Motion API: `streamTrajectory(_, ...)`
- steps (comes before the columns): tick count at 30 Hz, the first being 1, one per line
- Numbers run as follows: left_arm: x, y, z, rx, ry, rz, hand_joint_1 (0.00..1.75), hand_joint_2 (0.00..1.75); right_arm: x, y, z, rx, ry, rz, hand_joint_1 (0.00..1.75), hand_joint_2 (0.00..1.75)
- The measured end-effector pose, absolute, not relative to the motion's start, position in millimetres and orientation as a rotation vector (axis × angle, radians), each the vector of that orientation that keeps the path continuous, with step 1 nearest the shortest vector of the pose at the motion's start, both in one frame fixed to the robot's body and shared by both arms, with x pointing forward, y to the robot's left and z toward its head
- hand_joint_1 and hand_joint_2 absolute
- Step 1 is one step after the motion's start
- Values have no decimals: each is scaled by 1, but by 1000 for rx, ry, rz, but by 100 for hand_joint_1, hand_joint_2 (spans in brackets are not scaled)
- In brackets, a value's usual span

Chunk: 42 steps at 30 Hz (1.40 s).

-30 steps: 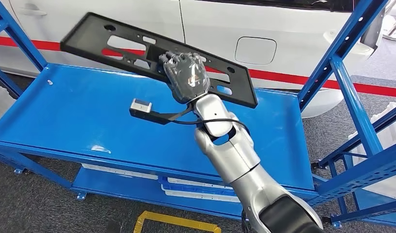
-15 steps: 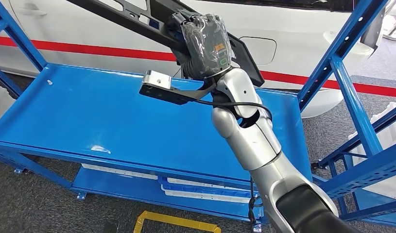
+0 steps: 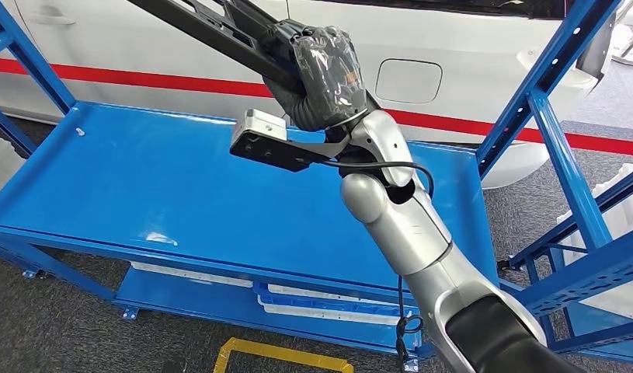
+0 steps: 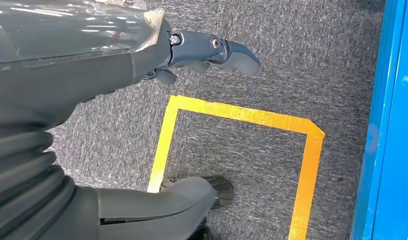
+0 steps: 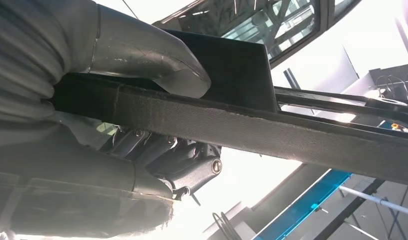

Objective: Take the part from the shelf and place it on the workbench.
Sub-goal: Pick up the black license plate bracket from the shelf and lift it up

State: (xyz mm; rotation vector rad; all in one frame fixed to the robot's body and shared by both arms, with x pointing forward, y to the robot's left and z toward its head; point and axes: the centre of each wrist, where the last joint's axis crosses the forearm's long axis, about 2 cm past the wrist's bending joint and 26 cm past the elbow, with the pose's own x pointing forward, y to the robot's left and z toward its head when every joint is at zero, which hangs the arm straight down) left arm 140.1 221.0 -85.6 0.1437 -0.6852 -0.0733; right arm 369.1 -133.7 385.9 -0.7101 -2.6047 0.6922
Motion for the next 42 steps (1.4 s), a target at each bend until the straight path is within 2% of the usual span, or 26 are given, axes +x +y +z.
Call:
streamTrajectory(19, 137, 225, -87, 152, -634, -71, 0, 175, 371, -143, 380, -645, -2610, 677, 175, 175)
streamTrajectory(42, 141, 229, -86, 165, -653, -59, 0, 175, 371, -128, 379, -599, -2622, 688, 175, 175)
